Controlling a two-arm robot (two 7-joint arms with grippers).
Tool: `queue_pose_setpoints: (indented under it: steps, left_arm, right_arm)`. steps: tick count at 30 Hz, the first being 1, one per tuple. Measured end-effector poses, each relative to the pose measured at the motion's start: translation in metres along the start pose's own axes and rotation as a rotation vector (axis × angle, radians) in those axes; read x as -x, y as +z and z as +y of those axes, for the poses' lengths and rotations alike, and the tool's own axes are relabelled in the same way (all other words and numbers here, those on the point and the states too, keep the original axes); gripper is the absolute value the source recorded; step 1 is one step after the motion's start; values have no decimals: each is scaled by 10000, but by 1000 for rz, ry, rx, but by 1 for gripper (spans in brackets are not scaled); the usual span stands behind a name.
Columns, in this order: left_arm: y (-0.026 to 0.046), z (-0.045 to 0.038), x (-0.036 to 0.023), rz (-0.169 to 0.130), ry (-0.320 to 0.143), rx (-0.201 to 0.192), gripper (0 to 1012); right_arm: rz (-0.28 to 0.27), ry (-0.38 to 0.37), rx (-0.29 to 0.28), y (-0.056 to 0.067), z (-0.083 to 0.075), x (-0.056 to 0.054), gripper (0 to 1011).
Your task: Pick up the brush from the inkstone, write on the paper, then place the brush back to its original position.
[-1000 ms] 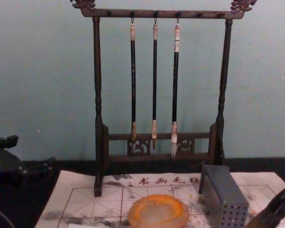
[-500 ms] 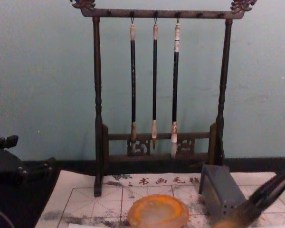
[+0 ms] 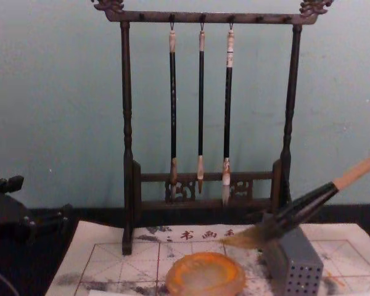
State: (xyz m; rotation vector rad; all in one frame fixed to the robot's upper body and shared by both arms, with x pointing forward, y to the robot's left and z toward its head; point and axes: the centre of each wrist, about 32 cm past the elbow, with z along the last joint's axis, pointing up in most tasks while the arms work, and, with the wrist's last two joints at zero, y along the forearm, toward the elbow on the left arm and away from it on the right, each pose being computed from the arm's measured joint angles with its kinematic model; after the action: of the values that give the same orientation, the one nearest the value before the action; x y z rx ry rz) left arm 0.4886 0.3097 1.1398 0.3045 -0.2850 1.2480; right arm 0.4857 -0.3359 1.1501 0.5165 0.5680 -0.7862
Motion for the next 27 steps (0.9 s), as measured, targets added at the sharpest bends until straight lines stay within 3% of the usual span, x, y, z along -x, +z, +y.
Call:
queue_pose_setpoints:
  steps: [5,14,27]
  left_arm:
    - [0,0,0,0,0,0,1001]
    - [0,0,0,0,0,0,1001]
    - [0,0,0,0,0,0,1001]
  right_arm:
    - [29,-28,-31,-112,150,-20,181]
    - [65,-56,-35,-291,352,-62,181]
    - [37,-108,-39,-535,519,-84,181]
